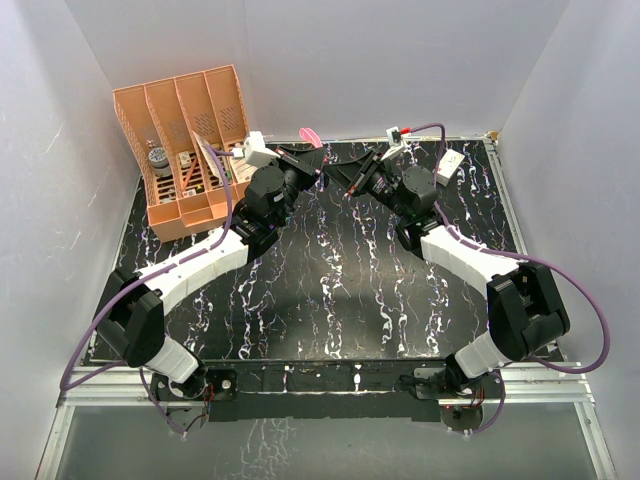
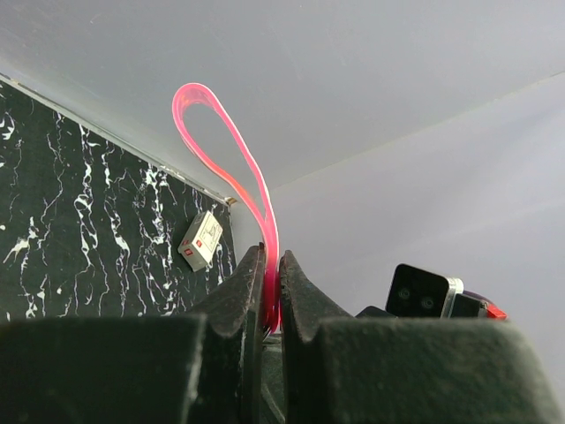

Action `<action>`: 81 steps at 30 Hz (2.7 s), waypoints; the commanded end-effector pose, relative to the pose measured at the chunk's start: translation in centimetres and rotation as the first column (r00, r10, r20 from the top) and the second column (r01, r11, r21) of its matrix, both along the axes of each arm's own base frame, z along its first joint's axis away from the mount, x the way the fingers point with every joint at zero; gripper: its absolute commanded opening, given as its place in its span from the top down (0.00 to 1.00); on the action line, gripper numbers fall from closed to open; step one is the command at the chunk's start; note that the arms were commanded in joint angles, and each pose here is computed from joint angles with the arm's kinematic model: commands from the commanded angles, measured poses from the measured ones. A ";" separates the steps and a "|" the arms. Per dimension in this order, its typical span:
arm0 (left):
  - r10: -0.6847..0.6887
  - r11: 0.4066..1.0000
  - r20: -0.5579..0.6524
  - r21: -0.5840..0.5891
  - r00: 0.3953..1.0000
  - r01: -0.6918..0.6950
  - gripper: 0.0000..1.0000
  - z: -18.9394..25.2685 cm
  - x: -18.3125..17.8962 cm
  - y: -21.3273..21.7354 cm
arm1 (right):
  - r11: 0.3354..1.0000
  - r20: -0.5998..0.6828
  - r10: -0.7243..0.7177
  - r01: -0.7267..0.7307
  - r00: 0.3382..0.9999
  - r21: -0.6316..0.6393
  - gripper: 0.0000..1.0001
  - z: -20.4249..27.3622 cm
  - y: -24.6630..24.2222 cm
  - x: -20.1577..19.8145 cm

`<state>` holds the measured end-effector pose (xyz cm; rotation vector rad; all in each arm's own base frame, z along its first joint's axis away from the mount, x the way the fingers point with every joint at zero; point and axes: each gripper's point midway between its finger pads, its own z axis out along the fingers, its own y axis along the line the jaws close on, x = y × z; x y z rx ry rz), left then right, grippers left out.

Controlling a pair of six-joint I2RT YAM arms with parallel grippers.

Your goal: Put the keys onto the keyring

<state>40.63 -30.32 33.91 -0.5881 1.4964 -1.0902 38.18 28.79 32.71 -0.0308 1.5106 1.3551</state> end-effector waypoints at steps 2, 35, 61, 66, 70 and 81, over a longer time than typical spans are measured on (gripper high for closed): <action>-0.011 0.997 0.069 -0.070 0.998 0.016 1.00 3.9 -1.0 0.3 | 0.999 0.062 -0.020 0.019 0.998 0.029 1.00 2.3 -0.5 0.1; -0.009 0.997 0.080 -0.079 0.997 0.015 1.00 4.5 -1.1 0.5 | 0.999 0.055 -0.023 0.022 0.998 0.027 1.00 2.1 -0.5 0.2; -0.008 0.996 0.095 -0.086 0.995 0.017 1.00 5.4 -1.2 0.5 | 0.999 0.050 -0.022 0.020 0.999 0.024 1.00 1.9 -0.4 0.3; -0.010 0.996 0.097 -0.088 0.995 0.019 1.00 5.5 -1.2 0.5 | 1.000 0.046 -0.020 0.019 0.999 0.023 1.00 1.7 -0.4 0.2; -0.012 0.996 0.100 -0.091 0.995 0.021 1.00 5.7 -1.2 0.4 | 1.000 0.045 -0.021 0.020 0.999 0.023 1.00 1.7 -0.4 0.3; -0.009 0.995 0.122 -0.101 0.993 0.022 1.00 6.8 -1.4 0.6 | 1.000 0.035 -0.020 0.019 0.999 0.018 1.00 1.1 -0.4 0.3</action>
